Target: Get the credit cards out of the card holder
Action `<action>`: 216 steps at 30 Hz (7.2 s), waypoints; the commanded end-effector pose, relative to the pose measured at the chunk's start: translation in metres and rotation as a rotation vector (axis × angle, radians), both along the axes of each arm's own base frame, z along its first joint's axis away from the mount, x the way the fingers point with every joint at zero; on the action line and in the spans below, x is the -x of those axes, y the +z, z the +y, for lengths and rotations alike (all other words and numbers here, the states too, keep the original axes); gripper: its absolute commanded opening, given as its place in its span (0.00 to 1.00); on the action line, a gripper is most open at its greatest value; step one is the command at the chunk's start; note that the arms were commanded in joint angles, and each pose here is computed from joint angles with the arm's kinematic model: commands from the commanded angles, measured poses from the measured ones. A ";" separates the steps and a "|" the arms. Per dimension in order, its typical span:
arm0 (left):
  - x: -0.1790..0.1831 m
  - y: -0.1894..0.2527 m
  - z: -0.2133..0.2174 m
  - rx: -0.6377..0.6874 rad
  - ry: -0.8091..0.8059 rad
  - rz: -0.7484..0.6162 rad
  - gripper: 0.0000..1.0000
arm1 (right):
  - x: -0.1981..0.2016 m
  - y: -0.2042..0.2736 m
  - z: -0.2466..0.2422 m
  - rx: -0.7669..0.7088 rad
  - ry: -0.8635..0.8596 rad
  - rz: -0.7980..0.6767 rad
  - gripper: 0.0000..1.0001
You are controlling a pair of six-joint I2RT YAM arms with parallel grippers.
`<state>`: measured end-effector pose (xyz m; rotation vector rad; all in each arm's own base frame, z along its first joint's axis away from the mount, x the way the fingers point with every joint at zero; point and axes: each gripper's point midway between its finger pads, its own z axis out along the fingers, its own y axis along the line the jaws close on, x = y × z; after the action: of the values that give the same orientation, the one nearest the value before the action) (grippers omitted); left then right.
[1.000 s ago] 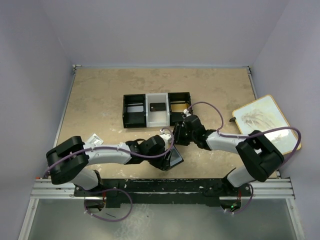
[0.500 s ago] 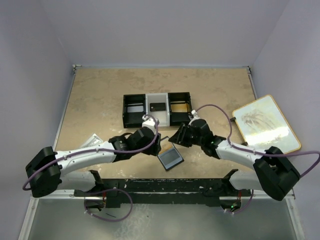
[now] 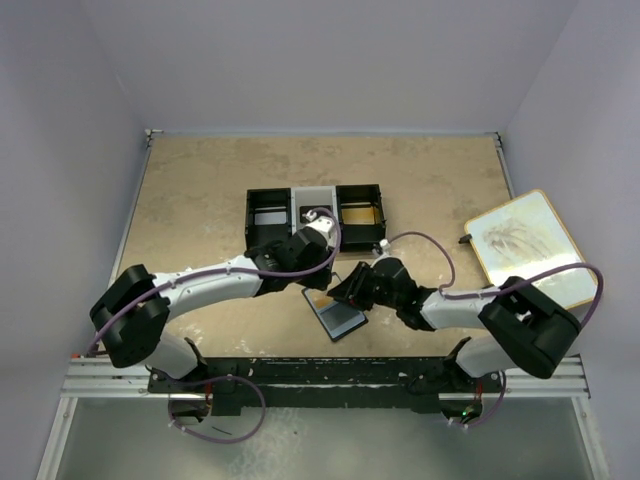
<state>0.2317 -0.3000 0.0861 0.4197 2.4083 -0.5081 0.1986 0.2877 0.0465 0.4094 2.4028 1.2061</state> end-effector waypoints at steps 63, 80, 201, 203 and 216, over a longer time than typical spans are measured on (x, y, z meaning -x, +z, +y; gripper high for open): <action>0.025 -0.057 0.000 -0.182 -0.137 0.131 0.05 | -0.007 -0.023 -0.014 -0.057 -0.176 0.074 0.23; 0.024 -0.060 0.013 -0.220 -0.057 0.115 0.00 | -0.005 -0.007 -0.022 -0.072 -0.166 0.011 0.07; 0.014 -0.065 0.015 -0.241 0.015 0.103 0.01 | 0.009 -0.024 -0.052 -0.049 -0.204 0.086 0.03; 0.013 -0.060 0.012 -0.228 0.016 0.097 0.03 | 0.008 -0.021 -0.051 -0.052 -0.193 0.073 0.04; 0.018 -0.008 -0.039 0.043 -0.100 0.089 0.21 | 0.007 -0.031 -0.041 -0.062 -0.153 0.092 0.05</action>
<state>0.2179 -0.3116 0.0629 0.4760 2.5034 -0.4588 0.1893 0.2449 0.0192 0.6869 2.3586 1.2229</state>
